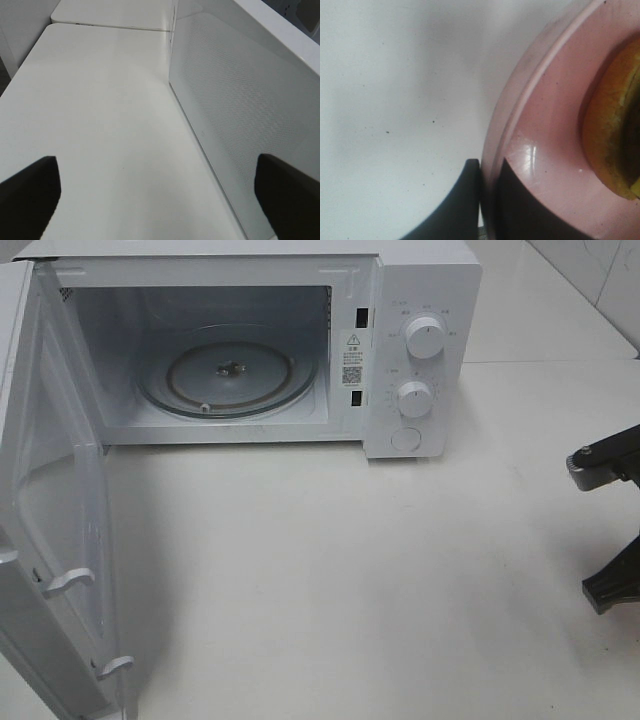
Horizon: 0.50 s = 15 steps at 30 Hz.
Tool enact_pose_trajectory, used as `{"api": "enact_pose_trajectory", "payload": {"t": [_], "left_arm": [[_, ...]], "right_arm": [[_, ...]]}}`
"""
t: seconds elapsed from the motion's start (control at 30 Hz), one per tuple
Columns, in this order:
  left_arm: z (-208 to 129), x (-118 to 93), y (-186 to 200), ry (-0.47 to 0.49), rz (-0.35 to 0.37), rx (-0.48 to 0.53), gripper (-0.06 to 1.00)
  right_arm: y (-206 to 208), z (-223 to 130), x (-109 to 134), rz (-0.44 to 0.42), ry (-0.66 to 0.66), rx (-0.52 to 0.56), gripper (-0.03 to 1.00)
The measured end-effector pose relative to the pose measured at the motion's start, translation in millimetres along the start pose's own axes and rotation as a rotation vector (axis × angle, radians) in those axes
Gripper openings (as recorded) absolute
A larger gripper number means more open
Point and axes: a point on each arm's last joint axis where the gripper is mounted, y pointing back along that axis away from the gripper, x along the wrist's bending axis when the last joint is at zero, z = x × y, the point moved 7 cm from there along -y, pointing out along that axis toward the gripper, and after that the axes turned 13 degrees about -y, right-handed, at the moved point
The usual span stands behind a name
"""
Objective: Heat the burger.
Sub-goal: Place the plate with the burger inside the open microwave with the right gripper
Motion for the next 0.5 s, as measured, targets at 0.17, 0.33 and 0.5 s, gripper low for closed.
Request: {"api": "enact_pose_trajectory", "payload": {"t": [0.17,0.33,0.5], "left_arm": [[0.0,0.0,0.0,0.0,0.0,0.0,0.97],[0.0,0.0,0.0,0.0,0.0,0.0,0.97],[0.0,0.0,0.0,0.0,0.0,0.0,0.97]], "right_arm": [[5.1,-7.5,-0.1,0.01,0.008,-0.017,0.01],[10.6,-11.7,3.7,0.008,0.036,-0.033,0.01],[14.8,-14.8,11.1,0.006,0.073,-0.046,0.02]]}}
